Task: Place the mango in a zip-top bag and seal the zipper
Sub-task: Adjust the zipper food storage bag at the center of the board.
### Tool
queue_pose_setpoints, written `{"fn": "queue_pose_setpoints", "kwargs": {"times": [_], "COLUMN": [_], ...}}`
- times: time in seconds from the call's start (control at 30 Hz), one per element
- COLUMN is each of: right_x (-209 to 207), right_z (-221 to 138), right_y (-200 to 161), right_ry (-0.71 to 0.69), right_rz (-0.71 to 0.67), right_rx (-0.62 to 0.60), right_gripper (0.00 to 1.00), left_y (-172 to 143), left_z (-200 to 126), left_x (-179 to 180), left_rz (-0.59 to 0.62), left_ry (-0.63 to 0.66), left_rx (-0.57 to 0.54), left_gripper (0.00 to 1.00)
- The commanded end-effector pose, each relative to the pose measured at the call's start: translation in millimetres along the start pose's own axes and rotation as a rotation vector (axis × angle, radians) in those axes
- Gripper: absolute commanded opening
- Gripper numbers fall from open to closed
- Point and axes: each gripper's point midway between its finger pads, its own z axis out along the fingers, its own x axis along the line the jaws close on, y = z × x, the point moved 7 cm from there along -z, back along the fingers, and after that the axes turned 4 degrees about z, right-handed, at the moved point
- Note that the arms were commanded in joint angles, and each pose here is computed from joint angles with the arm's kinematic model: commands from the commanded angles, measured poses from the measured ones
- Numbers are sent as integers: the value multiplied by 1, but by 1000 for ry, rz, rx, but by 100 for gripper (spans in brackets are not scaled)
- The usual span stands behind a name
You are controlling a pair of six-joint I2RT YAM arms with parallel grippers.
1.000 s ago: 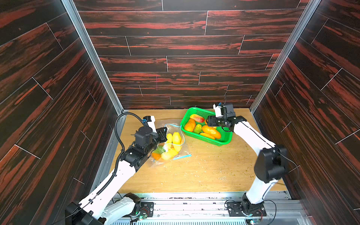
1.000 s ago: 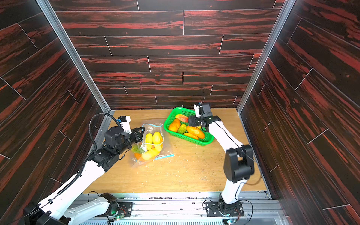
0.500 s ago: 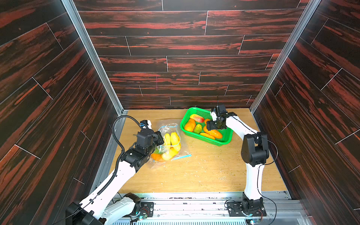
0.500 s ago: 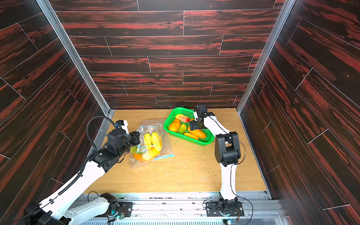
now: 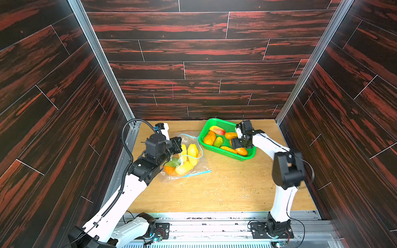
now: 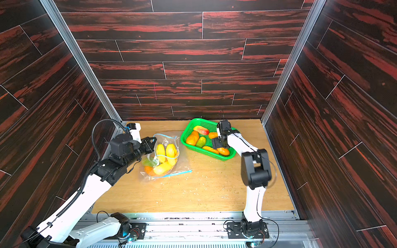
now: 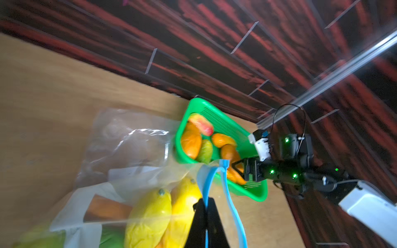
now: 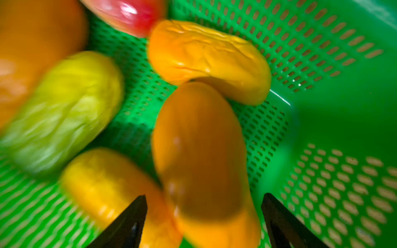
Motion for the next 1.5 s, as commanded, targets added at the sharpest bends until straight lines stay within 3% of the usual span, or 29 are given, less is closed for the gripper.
{"fn": "queue_pose_setpoints", "kwargs": {"times": [0.0,0.1,0.27,0.63,0.73,0.87,1.03,1.17,1.33,1.47], "right_x": [22,45,69,125,136,148,159,162,163,163], "right_z": [-67,-98,-103,-88,-85,-88,-80,-70,-65,-63], "right_y": [35,24,12,-8,-10,-10,-11,-12,-11,-10], "right_ry": [199,413,608,759,779,830,884,899,895,888], "right_rz": [-41,-106,-132,-220,-230,-243,-261,-252,-241,-237], "right_rx": [-328,-448,-450,-332,-311,-310,-278,-248,-239,-237], "right_gripper": [86,86,86,87,86,87,87,86,86,86], "left_y": [16,17,3,-36,-38,-34,-28,-29,-37,-54], "left_z": [-7,-5,15,43,46,48,41,29,8,-6], "left_x": [-24,-28,-1,72,68,51,33,33,32,35], "left_rz": [-6,-12,-21,-121,-129,-138,-129,-90,4,148], "left_ry": [-157,-201,-26,259,219,76,-66,-65,-74,41], "left_rx": [-31,-38,23,156,173,185,186,161,144,173], "left_gripper": [0,0,0,0,1,13,44,57,66,71]}}
